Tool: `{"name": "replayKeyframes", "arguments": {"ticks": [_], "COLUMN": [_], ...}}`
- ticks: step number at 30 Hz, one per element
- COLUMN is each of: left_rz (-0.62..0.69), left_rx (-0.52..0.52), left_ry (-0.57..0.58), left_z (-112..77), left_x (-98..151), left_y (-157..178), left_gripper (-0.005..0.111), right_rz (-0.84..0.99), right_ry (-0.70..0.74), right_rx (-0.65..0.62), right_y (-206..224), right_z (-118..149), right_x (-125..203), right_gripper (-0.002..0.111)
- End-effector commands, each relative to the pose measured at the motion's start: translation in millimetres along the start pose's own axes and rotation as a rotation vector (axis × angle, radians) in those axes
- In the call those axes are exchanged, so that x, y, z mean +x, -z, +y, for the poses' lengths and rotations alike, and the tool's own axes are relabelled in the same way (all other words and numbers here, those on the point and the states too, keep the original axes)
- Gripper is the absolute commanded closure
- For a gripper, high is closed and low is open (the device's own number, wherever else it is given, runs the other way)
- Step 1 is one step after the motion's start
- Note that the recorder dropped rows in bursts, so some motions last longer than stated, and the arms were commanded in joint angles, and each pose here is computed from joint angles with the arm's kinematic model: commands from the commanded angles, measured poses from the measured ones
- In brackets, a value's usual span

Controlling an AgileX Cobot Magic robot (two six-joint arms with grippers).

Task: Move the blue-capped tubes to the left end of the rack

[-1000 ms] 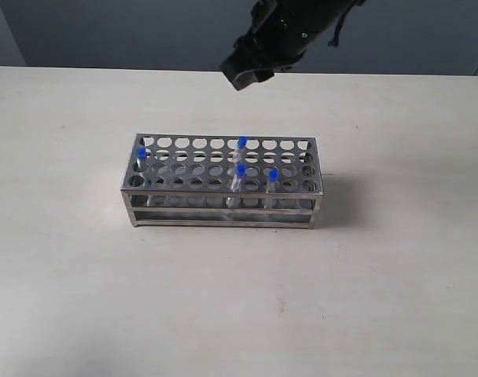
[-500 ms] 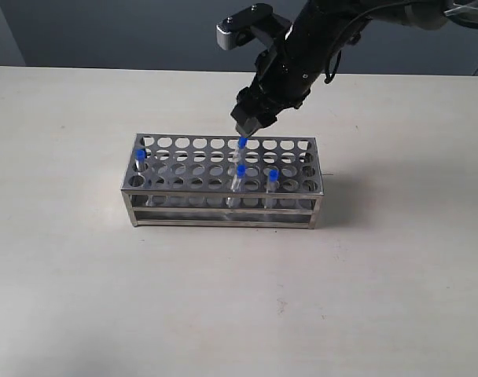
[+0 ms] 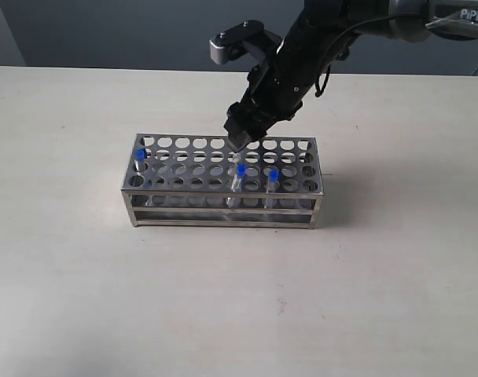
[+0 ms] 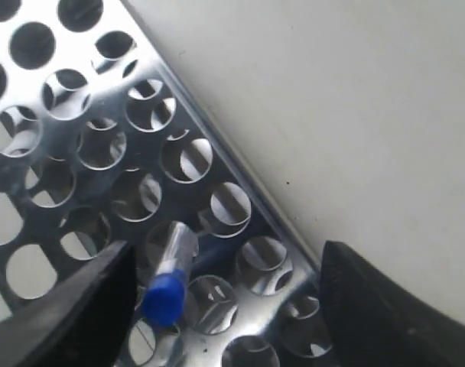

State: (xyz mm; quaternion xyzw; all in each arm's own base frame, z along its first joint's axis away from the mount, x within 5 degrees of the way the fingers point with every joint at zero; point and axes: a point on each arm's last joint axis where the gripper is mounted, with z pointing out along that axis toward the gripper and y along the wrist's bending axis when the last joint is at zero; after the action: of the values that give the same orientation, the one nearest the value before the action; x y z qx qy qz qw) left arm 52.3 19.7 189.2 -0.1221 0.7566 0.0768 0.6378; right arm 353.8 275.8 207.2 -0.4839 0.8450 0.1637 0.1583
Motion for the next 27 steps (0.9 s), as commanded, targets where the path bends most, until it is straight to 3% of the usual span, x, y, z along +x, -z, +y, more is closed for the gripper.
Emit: {"name": "replayKeyframes", "arguments": {"ticks": [1, 3, 7, 16, 20, 27], "left_rz": [-0.003, -0.003, -0.003, -0.003, -0.003, -0.003], "left_rx": [0.001, 0.001, 0.001, 0.001, 0.001, 0.001], "left_ry": [-0.001, -0.001, -0.001, -0.001, -0.001, -0.001], "left_z": [0.0, 0.0, 0.0, 0.0, 0.0, 0.0], "left_x": [-0.5, -0.5, -0.5, -0.5, -0.5, -0.5], "left_y": [0.4, 0.4, 0.4, 0.4, 0.4, 0.4], "left_gripper": [0.106, 0.106, 0.106, 0.106, 0.106, 0.106], "right_rz": [-0.002, -0.002, -0.004, 0.004, -0.008, -0.095], "right_ry": [0.005, 0.005, 0.002, -0.008, -0.005, 0.037], "right_rx": [0.009, 0.009, 0.006, -0.015, -0.009, 0.029], "right_y": [-4.9, -4.9, -4.9, -4.9, -1.8, 40.2], "right_z": [-3.0, -3.0, -2.7, -0.8, -0.5, 9.9], "right_x": [0.7, 0.7, 0.5, 1.2, -0.2, -10.6], "right_gripper": [0.044, 0.05, 0.076, 0.109, 0.109, 0.109]}}
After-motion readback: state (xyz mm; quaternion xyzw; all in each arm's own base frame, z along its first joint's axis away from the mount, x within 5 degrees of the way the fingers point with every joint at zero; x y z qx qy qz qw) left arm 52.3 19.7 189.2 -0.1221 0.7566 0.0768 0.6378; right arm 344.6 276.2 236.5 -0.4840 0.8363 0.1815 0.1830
